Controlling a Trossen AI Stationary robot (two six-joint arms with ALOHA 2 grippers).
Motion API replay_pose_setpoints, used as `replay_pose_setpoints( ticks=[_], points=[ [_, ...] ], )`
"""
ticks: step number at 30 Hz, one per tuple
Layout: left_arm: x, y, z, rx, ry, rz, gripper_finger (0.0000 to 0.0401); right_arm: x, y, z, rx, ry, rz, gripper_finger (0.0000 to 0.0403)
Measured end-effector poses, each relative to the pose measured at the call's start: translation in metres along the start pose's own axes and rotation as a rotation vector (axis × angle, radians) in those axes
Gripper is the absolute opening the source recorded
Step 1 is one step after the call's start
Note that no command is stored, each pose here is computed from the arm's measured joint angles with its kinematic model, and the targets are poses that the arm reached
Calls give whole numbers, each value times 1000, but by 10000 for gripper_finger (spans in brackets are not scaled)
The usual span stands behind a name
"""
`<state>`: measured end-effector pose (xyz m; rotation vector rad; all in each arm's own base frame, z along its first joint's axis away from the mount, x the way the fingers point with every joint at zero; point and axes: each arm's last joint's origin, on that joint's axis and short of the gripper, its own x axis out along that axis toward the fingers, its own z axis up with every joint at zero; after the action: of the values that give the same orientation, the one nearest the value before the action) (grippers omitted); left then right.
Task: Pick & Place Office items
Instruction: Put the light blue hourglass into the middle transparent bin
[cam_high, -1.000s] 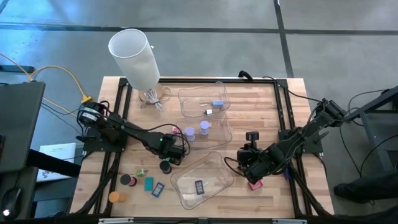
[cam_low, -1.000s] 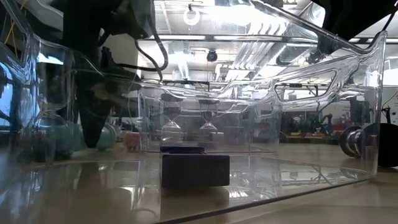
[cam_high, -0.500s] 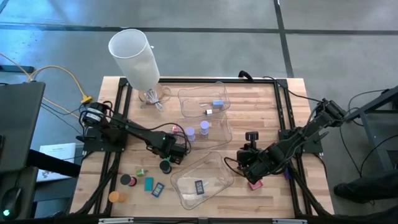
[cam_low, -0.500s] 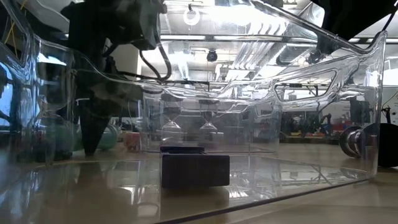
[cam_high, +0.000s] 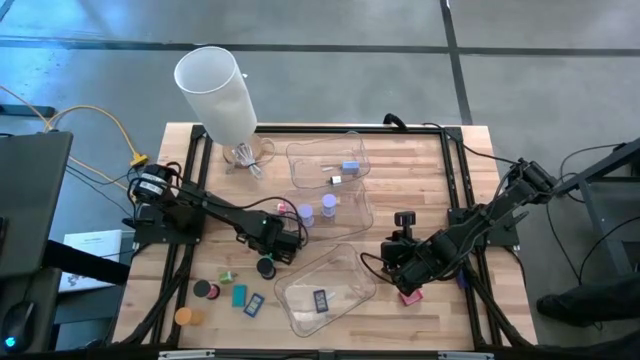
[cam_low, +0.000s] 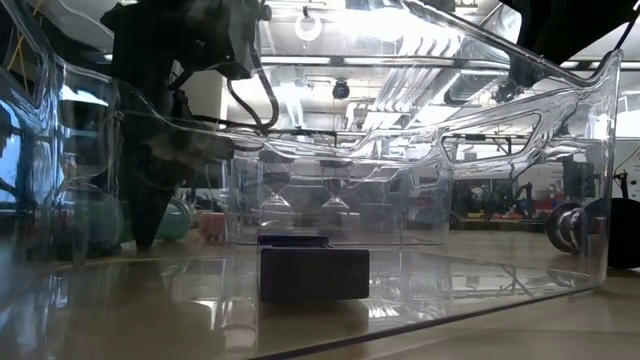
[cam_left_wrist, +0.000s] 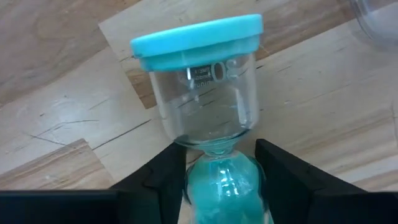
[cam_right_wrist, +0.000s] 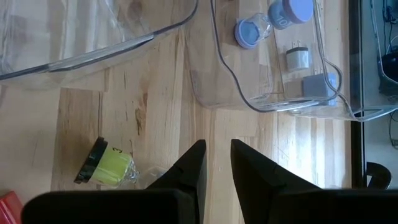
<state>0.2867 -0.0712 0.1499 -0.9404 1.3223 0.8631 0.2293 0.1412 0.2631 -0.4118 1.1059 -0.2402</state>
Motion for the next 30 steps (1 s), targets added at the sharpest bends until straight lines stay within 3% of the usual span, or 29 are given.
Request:
replay_pose_setpoints(
  ticks=[13, 19, 30],
  points=[
    [-9, 5, 0, -26, -34, -4, 161, 0, 0, 0, 2, -2, 2, 62],
    [-29, 11, 0, -36, -66, -44, 161, 0, 0, 0, 2, -2, 2, 62],
    [-85, 30, -7, -9, -192, -225, 161, 0, 0, 1, 1, -16, -18, 62]
  ],
)
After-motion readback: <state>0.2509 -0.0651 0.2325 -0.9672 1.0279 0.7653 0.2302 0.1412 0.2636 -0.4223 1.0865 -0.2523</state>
